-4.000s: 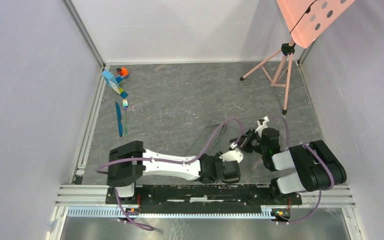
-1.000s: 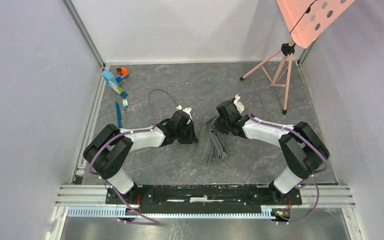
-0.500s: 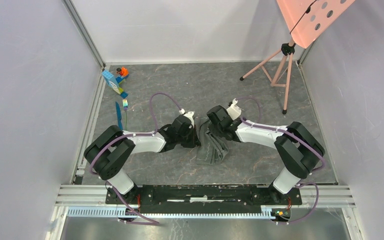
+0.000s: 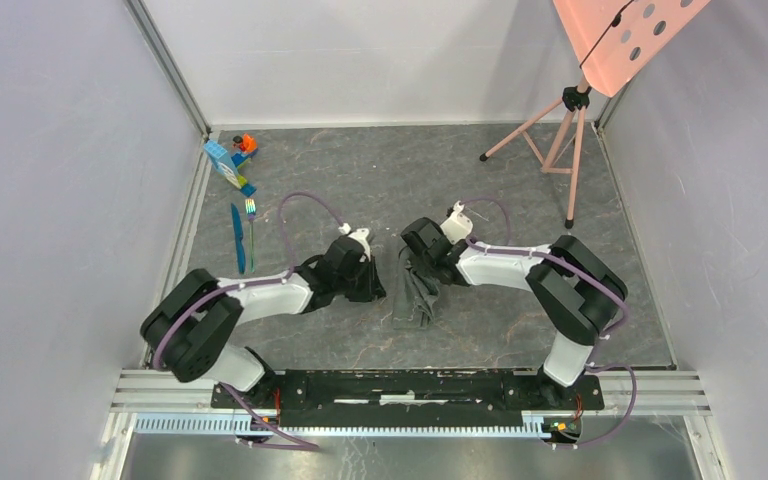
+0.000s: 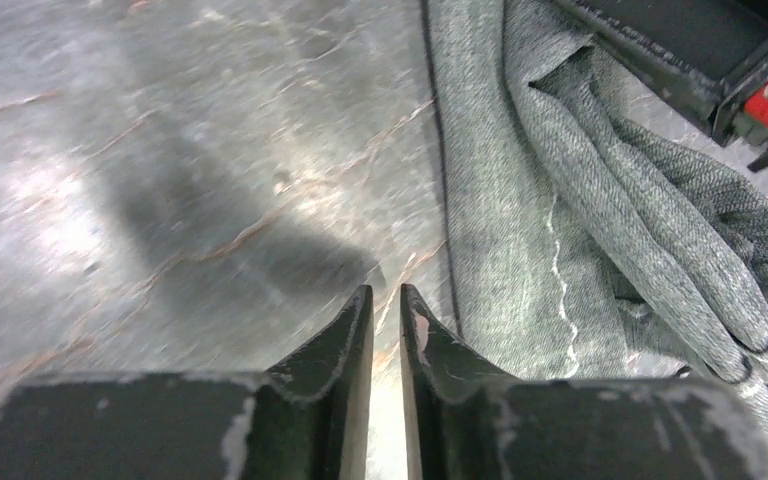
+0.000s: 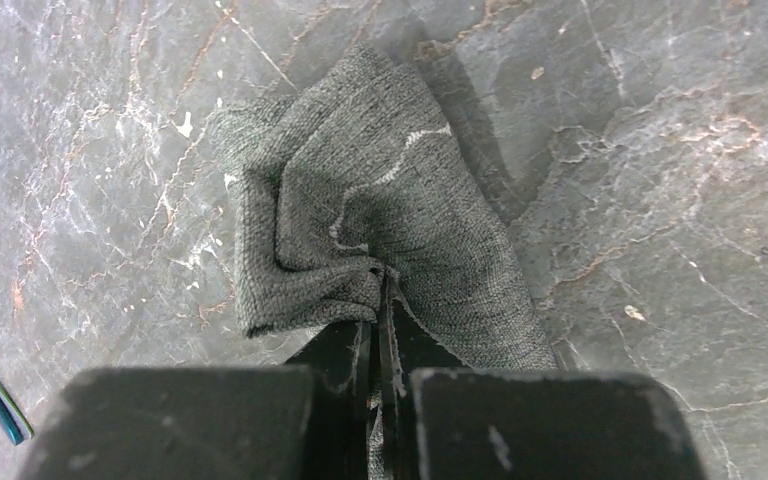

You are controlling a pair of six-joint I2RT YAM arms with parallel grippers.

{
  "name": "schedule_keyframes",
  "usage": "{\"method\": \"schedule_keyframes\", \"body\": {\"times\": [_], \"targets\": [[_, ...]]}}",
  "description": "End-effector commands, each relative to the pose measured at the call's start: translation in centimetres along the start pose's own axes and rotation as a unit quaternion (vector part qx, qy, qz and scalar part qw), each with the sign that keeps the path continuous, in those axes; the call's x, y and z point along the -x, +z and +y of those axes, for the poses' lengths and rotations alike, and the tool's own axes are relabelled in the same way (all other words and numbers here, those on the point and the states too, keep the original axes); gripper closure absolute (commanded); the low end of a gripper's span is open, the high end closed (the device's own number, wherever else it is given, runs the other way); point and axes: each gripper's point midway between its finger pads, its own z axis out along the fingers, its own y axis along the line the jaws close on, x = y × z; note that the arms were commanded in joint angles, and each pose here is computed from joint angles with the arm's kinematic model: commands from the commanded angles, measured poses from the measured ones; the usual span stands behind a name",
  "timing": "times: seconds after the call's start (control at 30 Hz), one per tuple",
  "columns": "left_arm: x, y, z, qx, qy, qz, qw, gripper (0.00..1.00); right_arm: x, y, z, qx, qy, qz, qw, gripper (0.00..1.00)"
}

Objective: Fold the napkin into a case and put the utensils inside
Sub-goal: Fold the 2/3-rectangle-folded napkin at the center of the board.

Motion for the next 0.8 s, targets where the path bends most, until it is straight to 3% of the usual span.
{"method": "schedule_keyframes", "body": {"times": [0.0, 0.1, 0.17, 0.37, 0.43, 0.6, 0.77], "targets": [[-0.2, -2.3, 1.5, 0.022, -0.029, -0.016, 0.999, 0.76, 0.6, 0.6, 1.9, 0.012, 0.004, -0.036, 0.999, 1.0], [-0.4, -3.9, 2.1, 0.024, -0.045, -0.026, 0.998, 0.74, 0.5, 0.9, 2.0, -0.004, -0.01, -0.051, 0.999, 0.98], [-0.1, -5.2, 2.4, 0.026, -0.051, -0.042, 0.997, 0.72, 0.0, 1.0, 2.2, -0.005, -0.017, -0.045, 0.999, 0.87], [1.8, -8.7, 2.4, 0.016, -0.058, -0.101, 0.993, 0.71, 0.1, -0.5, 4.4, 0.03, -0.075, -0.053, 0.995, 0.68], [2.1, -9.2, 2.2, 0.013, -0.061, -0.11, 0.992, 0.71, 0.6, -1.3, 5.1, 0.04, -0.101, -0.061, 0.992, 0.64], [2.5, -9.4, 2.2, 0.012, -0.064, -0.117, 0.991, 0.72, 1.5, -2.3, 6.3, 0.044, -0.165, -0.077, 0.982, 0.44], [2.7, -9.9, 2.3, 0.015, -0.061, -0.122, 0.99, 0.72, 0.7, -3.0, 8.4, 0.098, -0.233, -0.065, 0.965, 0.35]]}}
